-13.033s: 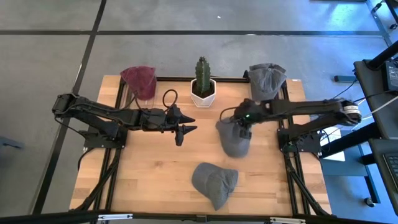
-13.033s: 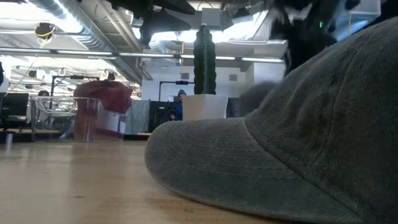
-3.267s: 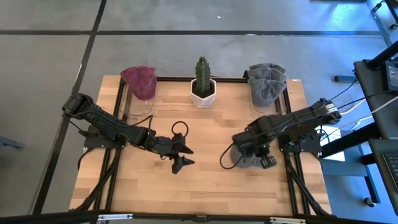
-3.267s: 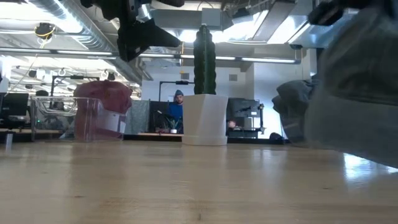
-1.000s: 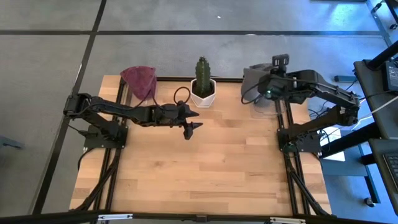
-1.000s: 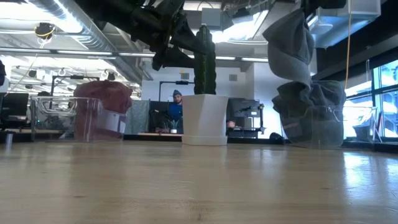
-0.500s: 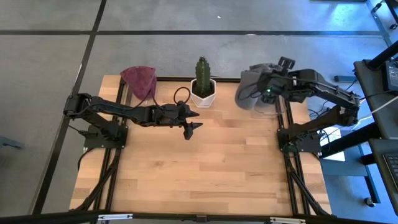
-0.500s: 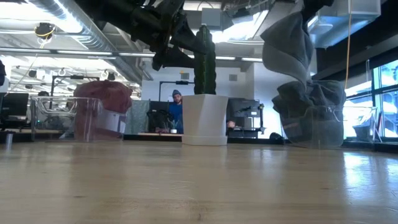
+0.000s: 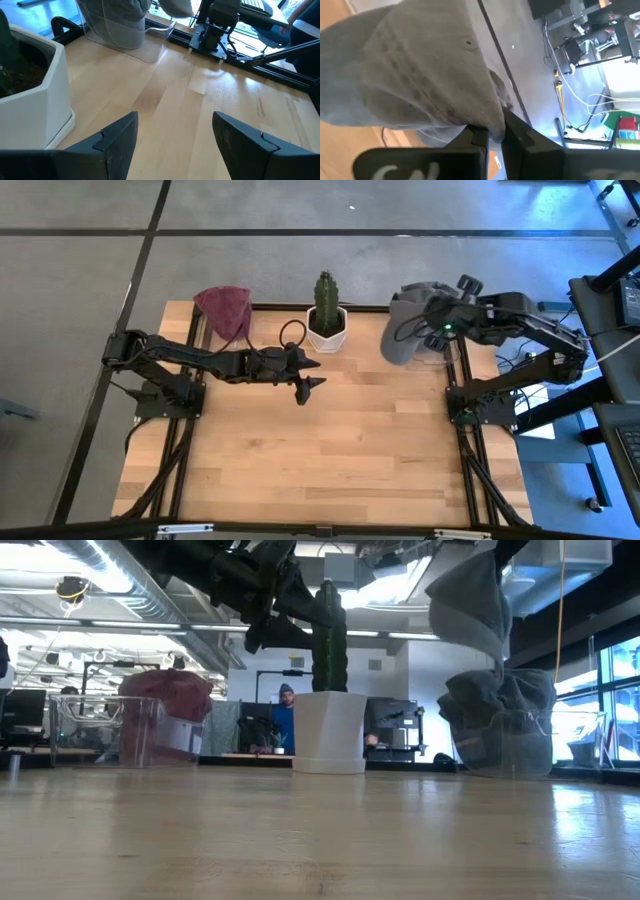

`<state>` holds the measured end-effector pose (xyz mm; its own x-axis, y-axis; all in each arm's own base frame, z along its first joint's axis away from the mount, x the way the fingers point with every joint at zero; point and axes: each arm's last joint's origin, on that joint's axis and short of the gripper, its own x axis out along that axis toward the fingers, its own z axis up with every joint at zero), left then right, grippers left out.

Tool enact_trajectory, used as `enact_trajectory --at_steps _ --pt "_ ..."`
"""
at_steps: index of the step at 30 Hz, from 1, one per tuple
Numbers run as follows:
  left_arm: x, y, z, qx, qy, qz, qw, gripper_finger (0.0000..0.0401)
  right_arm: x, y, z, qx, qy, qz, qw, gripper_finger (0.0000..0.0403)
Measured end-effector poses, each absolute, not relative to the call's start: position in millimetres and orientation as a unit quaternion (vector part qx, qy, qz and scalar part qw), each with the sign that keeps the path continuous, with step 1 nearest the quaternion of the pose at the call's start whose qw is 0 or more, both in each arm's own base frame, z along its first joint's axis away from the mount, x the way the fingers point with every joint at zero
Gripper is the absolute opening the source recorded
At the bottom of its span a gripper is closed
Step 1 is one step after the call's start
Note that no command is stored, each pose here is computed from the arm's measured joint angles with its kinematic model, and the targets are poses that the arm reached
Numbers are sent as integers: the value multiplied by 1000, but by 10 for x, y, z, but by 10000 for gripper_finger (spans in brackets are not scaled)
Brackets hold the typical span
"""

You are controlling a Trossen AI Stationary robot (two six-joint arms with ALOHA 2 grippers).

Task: Pick & Place hat
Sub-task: Put the gray cap into the right transparent bin

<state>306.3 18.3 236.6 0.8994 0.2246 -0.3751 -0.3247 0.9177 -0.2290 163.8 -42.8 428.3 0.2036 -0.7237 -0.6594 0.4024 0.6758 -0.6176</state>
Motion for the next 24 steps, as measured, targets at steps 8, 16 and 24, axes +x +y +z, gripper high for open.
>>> enact_trajectory --at_steps 8,16,24 --pt "3063 182 2366 -145 174 141 964 251 1270 -374 4425 -119 459 -384 792 27" --pt "3058 259 2367 -147 171 153 962 251 936 -352 4515 -21 378 -443 813 27" --pt "3056 287 2367 -142 172 155 962 251 834 -431 4507 -27 386 -477 789 27"
